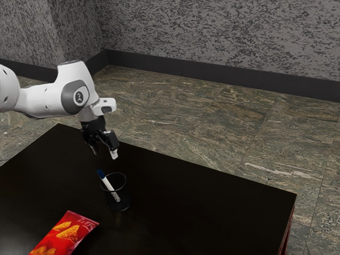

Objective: Take the marker out of the pen holder and place it to the left of the pen holder.

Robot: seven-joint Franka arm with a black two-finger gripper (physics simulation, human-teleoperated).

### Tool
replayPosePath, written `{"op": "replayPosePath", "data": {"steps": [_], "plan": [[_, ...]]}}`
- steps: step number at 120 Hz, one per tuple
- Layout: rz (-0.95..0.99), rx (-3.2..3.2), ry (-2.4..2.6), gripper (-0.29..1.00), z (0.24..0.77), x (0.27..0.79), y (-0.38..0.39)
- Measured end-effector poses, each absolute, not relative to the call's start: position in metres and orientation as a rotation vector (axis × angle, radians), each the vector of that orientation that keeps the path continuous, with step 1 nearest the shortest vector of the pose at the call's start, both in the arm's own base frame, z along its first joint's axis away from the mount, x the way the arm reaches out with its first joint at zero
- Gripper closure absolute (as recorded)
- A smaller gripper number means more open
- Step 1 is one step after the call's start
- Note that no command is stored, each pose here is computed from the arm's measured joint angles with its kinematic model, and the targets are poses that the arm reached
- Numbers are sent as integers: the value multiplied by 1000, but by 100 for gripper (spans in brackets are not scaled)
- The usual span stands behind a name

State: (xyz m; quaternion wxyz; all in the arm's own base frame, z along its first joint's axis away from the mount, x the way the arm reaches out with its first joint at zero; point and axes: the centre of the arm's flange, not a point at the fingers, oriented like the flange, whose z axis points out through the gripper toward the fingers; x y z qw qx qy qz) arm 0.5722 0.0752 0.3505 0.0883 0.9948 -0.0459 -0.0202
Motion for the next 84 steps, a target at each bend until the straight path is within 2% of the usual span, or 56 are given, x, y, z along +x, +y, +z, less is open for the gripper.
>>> {"op": "replayPosePath", "data": {"steps": [40,84], "plan": [[-86,2942,-202,0,348,531,44],[-99,2934,-183,0,350,505,48]]}}
